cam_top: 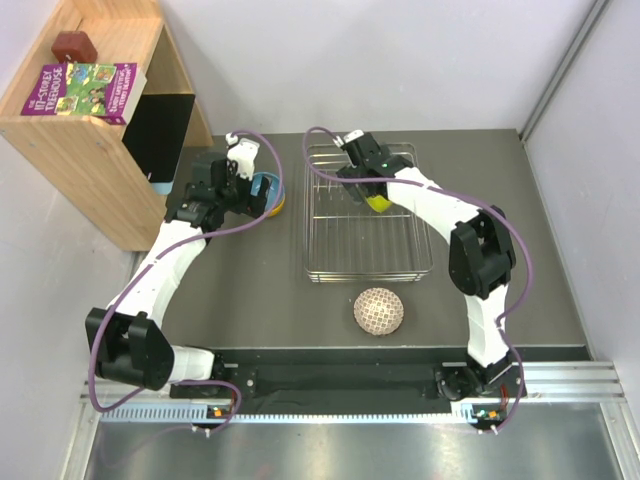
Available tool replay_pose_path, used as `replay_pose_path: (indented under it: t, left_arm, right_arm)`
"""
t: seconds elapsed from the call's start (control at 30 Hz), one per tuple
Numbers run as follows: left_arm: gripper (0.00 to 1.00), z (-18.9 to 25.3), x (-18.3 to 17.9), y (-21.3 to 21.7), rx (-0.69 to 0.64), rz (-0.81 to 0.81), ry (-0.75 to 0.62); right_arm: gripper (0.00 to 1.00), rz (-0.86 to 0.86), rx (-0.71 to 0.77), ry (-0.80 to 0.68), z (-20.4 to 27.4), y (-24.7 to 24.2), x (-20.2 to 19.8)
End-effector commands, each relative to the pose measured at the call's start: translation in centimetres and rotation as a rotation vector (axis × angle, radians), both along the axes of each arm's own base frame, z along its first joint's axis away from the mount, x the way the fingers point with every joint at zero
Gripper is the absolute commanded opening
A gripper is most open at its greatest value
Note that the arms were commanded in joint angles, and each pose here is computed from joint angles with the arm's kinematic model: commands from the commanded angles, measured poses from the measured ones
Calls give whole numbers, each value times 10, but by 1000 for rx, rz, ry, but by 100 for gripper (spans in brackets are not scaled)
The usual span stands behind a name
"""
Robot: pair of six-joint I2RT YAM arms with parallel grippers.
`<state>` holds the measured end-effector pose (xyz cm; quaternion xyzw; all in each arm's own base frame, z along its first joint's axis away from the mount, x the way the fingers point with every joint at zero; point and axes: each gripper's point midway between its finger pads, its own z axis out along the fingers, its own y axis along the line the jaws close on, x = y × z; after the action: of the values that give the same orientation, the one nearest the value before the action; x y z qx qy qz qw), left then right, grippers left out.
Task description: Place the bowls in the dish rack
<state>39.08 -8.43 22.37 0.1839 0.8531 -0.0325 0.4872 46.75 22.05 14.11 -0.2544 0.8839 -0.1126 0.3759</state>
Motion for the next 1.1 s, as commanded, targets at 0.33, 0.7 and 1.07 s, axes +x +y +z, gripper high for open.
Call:
replay_pose_path:
  t: [0.33, 0.7, 1.07]
  left_arm:
    - [99, 20, 2, -2, -36, -5, -63]
    - [99, 20, 1, -2, -39, -7, -64]
    - [99, 19, 1, -2, -38, -7, -61]
  right_arm:
    - [92, -57, 7, -178, 64, -6, 8]
    - [92, -101, -45, -207, 64, -20, 14]
    - [91, -157, -92, -225, 63, -36, 21]
